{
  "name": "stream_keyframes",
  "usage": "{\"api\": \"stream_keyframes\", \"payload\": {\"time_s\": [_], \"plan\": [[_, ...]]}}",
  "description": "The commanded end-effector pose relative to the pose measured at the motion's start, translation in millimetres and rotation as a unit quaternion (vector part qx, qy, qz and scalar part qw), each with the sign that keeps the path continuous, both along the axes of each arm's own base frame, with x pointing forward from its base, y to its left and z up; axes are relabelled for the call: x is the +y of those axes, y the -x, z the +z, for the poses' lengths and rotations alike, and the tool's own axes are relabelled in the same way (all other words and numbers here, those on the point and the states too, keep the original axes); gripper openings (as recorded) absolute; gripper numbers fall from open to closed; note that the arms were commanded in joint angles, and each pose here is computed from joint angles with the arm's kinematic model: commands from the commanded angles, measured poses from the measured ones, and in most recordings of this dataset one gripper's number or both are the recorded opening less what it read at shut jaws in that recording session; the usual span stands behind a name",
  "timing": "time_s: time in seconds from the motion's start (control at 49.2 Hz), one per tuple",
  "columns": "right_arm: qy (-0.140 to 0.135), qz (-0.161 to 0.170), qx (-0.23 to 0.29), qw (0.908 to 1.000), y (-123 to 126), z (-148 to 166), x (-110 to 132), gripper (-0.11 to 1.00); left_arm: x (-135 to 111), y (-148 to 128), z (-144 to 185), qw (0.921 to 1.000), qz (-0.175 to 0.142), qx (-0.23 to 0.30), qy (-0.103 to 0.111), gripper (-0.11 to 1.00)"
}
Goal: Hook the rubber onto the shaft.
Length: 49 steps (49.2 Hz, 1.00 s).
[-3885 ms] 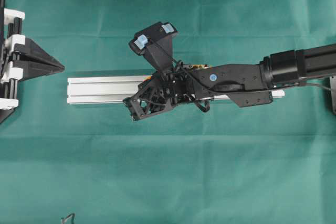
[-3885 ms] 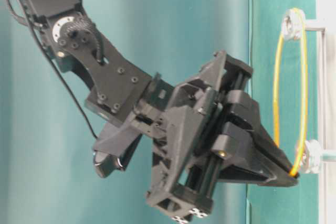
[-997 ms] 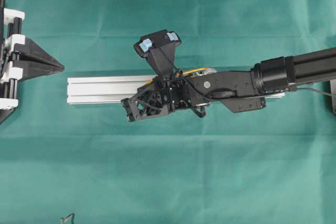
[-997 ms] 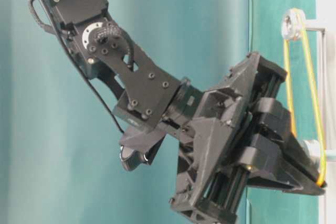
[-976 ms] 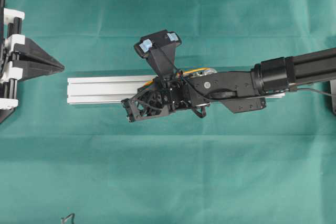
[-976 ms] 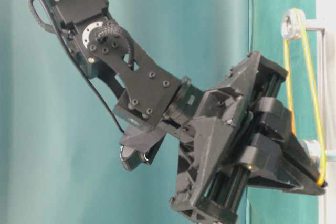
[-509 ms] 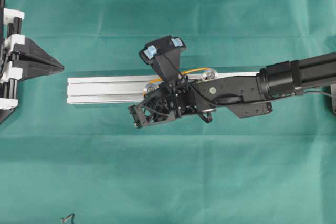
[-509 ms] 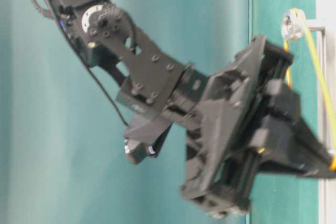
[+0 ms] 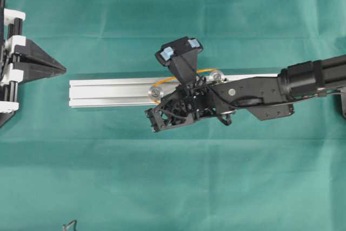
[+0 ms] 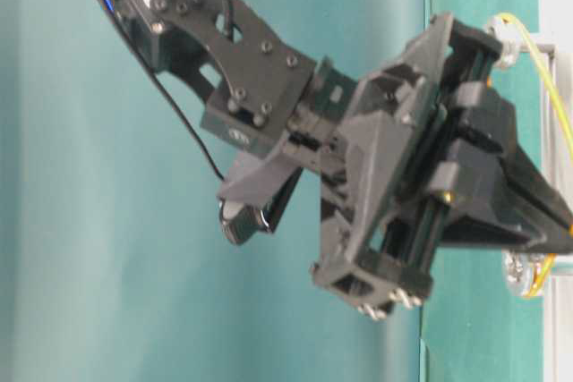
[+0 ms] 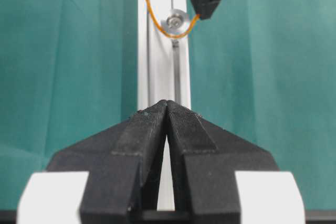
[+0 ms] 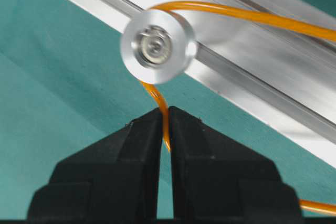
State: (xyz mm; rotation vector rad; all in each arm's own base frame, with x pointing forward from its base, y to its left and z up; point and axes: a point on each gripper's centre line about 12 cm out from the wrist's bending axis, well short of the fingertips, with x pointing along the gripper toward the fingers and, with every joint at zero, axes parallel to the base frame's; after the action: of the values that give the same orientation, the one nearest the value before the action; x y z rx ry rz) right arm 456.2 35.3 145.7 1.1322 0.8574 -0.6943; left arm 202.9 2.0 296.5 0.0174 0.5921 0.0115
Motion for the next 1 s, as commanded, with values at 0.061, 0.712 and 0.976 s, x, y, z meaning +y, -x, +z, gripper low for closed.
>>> {"api": "stream_keyframes", "payload": {"time_s": [0.061,0.712,0.976], "plan": [[-0.001,0.001,-0.023,0.9997,5,23,0,0.07,1,-3,12,0.9999,0.001,-0.015,-0.001,0.00],[0.023,0.014,-0.007,0.9996,18,23,-4,0.07,1,-3,12,0.9999,0.001,-0.015,-0.001,0.00],[0.032,0.021,-0.011,0.9992,17,24,-5,0.07,1,-3,13,0.9999,0.001,-0.016,-0.001,0.00]]}}
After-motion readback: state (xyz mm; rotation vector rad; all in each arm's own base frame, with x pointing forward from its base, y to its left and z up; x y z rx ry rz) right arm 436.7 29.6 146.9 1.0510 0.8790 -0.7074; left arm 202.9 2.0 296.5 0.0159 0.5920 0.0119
